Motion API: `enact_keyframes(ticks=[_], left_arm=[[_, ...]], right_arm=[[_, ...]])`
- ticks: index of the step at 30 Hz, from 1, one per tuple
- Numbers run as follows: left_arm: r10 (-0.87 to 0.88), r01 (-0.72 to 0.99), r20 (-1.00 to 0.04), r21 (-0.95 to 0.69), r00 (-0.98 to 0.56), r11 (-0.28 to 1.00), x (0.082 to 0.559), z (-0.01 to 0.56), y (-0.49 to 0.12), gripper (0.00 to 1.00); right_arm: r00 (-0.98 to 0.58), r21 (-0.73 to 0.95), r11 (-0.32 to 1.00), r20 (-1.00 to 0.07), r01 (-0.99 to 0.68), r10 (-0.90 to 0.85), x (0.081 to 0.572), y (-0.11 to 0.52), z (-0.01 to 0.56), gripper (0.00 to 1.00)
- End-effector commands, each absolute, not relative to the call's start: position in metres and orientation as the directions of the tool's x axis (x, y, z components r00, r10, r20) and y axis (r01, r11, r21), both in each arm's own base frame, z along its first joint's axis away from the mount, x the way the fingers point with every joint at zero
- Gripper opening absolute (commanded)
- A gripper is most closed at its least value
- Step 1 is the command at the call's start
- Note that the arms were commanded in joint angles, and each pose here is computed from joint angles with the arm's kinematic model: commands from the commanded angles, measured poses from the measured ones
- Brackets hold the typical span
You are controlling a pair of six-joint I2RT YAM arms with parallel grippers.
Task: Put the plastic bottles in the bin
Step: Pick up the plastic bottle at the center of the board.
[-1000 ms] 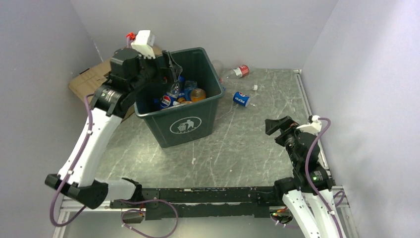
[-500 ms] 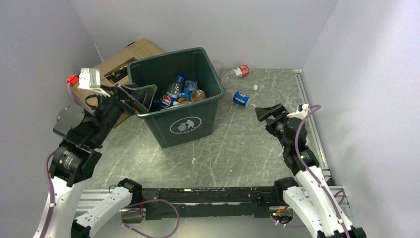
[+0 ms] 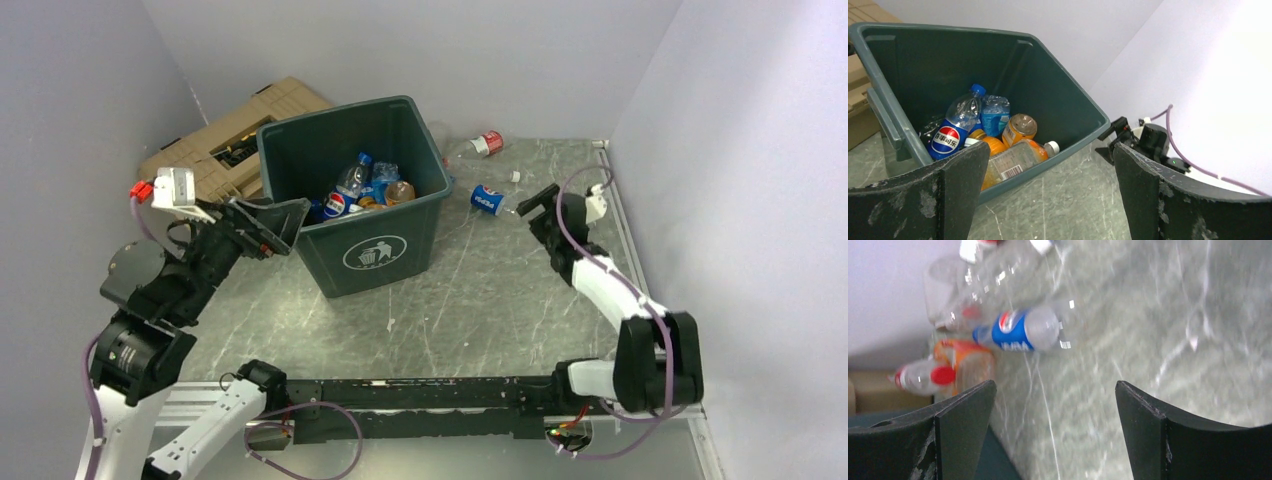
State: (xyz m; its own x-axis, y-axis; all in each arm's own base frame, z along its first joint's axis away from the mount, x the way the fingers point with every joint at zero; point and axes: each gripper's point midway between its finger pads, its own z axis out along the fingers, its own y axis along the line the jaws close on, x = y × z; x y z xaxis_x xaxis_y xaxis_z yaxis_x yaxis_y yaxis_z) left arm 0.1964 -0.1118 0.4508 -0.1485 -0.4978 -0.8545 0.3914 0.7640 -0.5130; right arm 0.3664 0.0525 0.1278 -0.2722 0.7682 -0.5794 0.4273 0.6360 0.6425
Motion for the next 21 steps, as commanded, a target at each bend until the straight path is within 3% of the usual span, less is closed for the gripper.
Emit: enact_keyframes(ticks=[1, 5, 11, 21], left_arm=[[-0.496, 0.399, -0.861, -0.496, -0.113, 0.771, 0.186, 0.46, -0.104, 0.99], [-0.467, 0.395, -0.874, -0.479, -0.132, 0.784, 0.186, 0.455, -0.105, 0.99], [-0.451, 0.387, -0.883, -0.463, -0.127, 0.797, 0.185, 0.45, -0.102, 0.99], [-0.441, 0.414, -0.884, -0.463, -0.154, 0.784, 0.183, 0.448, -0.109, 0.99]], right_arm=[[-0.191, 0.619, 0.711, -0.694, 0.334, 0.694, 0.429, 0.037, 0.176, 0.94], [-0.347, 0.495, 0.826, -0.751, 0.269, 0.562, 0.481, 0.046, 0.161, 0.94], [-0.457, 0.468, 0.854, -0.724, 0.226, 0.517, 0.52, 0.05, 0.127, 0.94], [-0.595, 0.486, 0.872, -0.688, 0.048, 0.416, 0.526, 0.093, 0.099, 0.94]])
